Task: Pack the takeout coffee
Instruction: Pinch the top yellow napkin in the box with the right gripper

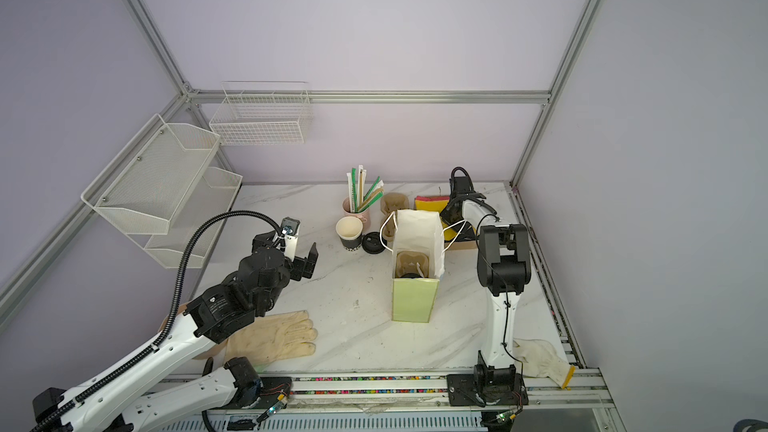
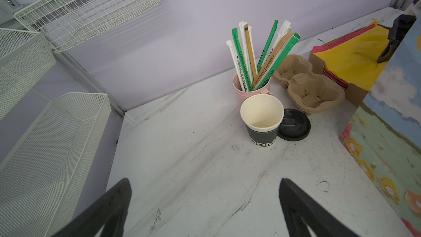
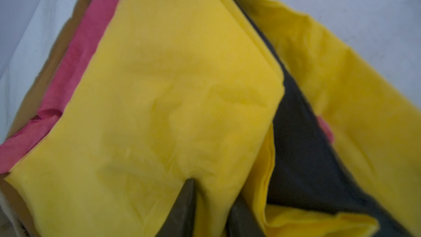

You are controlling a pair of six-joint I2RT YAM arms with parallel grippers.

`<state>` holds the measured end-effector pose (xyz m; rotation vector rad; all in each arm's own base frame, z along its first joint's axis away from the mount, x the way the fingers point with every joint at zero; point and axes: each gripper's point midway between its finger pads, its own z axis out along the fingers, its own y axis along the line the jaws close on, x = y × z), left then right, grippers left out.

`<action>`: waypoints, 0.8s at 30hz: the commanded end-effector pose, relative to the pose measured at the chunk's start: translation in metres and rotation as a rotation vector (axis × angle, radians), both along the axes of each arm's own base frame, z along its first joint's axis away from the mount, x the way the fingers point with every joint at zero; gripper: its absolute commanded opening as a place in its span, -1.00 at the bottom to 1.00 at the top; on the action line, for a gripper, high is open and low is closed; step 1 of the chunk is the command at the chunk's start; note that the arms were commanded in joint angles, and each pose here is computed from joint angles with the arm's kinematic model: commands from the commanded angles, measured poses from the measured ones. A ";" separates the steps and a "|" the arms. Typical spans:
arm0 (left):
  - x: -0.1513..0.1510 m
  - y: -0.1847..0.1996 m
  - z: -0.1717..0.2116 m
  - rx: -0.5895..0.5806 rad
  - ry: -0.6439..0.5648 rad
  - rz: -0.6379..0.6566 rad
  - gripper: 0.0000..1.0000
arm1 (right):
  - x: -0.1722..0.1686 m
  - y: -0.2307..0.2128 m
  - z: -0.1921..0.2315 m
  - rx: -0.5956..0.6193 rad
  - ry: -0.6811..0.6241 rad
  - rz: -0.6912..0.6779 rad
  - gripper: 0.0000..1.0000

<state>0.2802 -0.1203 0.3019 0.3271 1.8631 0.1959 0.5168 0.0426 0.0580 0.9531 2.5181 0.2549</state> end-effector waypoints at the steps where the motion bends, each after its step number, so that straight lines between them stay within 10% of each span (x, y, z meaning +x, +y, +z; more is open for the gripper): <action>1: 0.003 0.000 -0.009 0.002 -0.003 0.006 1.00 | 0.000 0.011 0.019 0.039 -0.042 0.012 -0.42; 24: 0.006 -0.005 -0.017 0.018 0.022 -0.007 1.00 | 0.003 0.012 0.055 0.052 -0.116 0.022 -0.80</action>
